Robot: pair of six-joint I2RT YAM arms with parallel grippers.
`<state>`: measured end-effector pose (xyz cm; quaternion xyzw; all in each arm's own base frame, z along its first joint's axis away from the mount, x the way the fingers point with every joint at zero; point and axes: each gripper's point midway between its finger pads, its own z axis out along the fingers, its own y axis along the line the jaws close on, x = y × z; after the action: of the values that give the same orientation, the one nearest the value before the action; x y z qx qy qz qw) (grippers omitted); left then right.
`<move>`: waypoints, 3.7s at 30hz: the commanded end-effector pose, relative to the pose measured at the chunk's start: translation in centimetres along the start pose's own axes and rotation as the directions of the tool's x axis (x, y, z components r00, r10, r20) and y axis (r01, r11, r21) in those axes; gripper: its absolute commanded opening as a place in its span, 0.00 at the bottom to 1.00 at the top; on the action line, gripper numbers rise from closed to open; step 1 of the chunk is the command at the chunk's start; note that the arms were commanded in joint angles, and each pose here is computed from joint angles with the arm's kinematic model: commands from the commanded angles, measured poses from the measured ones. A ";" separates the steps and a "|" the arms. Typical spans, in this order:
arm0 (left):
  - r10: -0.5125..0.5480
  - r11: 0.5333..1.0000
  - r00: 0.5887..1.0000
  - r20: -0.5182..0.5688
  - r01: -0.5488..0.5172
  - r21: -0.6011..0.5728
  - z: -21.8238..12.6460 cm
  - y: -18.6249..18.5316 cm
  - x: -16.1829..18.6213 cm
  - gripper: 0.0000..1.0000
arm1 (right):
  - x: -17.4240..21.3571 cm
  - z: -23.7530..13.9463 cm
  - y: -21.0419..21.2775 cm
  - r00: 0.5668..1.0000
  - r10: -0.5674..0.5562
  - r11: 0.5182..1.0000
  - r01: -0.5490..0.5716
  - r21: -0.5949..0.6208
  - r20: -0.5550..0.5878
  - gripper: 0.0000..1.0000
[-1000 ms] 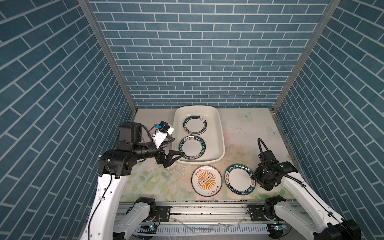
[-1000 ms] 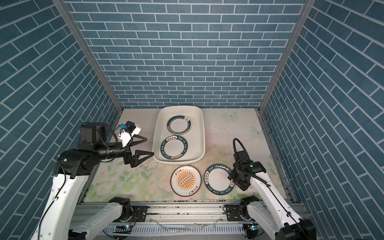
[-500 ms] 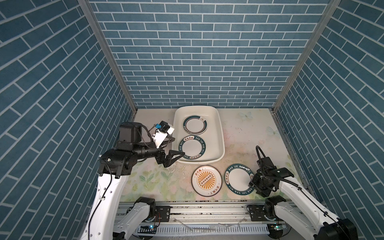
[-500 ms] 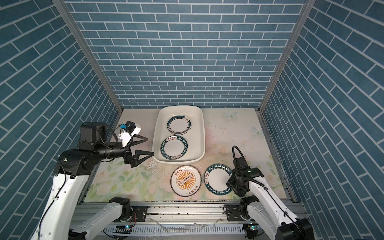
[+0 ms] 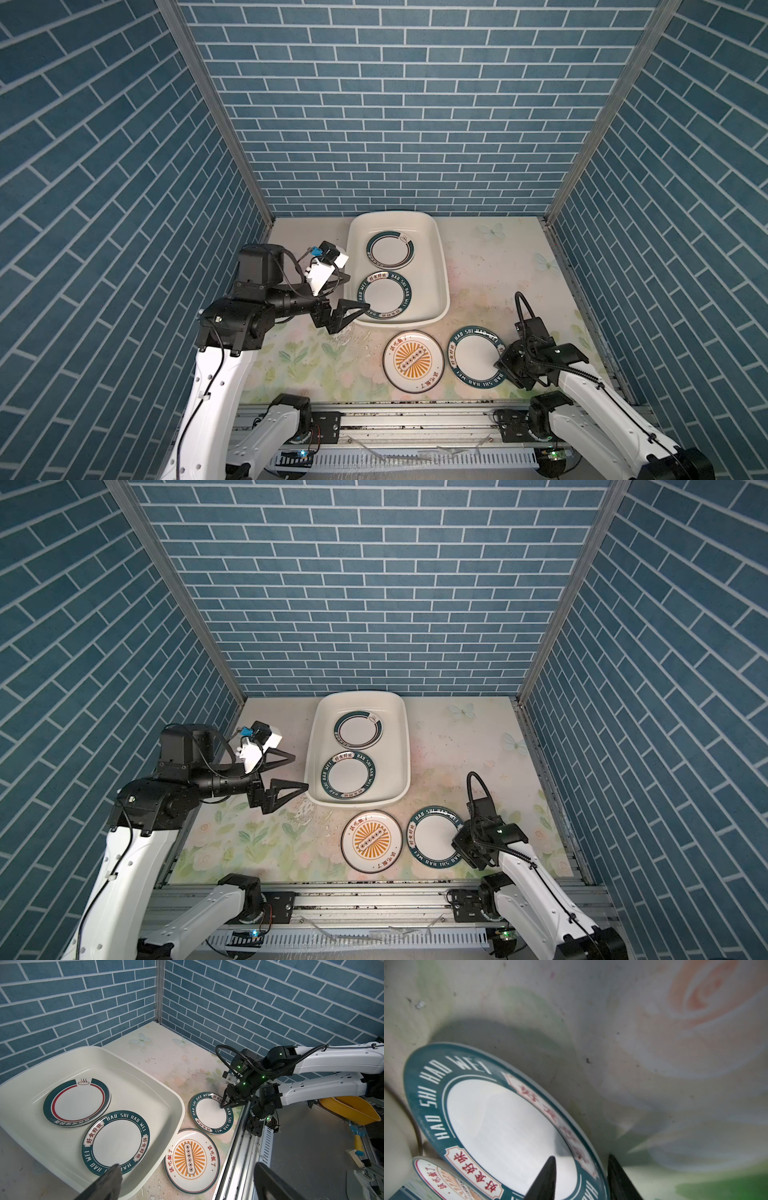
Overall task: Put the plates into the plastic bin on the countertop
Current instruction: 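Pinch the HAO SHI HAO WEI plate rim with the right gripper and tilt it up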
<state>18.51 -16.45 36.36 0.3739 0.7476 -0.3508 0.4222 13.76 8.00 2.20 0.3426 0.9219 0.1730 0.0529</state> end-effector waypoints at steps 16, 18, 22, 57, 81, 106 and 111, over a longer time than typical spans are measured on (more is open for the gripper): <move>-0.010 1.000 1.000 0.009 0.010 0.005 0.3 0.1 -0.2 1.00 | -1.7 0.6 0.9 0.997 -0.029 0.998 0.033 -0.052 0.074 0.32; -0.012 1.000 1.000 0.010 0.012 0.008 0.3 0.2 -0.2 1.00 | -1.2 0.5 0.7 0.997 -0.033 0.997 0.038 -0.068 0.065 0.31; -0.018 1.000 1.000 0.016 0.018 0.011 0.4 0.3 -0.4 1.00 | -0.5 0.3 0.4 0.997 -0.031 0.993 0.038 -0.109 0.064 0.30; -0.028 1.000 0.999 0.032 0.027 0.011 0.3 0.2 -0.9 1.00 | -1.0 1.0 0.2 0.992 -0.055 0.989 0.070 -0.134 0.112 0.17; -0.038 0.999 0.998 0.041 0.037 0.016 0.3 0.3 -1.5 1.00 | -1.7 -0.1 1.2 0.983 -0.045 0.975 0.083 -0.209 0.181 0.10; -0.034 0.999 0.998 0.048 0.033 0.018 0.1 0.1 -2.1 0.99 | -2.6 -2.6 3.4 0.971 -0.057 0.958 0.119 -0.262 0.234 0.00; -0.031 0.999 0.998 0.051 0.031 0.017 0.0 0.1 -2.2 1.00 | -2.9 -3.3 4.1 0.967 -0.059 0.952 0.129 -0.276 0.248 0.00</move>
<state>19.79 -16.77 37.25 0.3490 0.7509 -0.3677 0.4232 17.55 8.68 6.03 0.2963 0.8891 0.2761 0.2131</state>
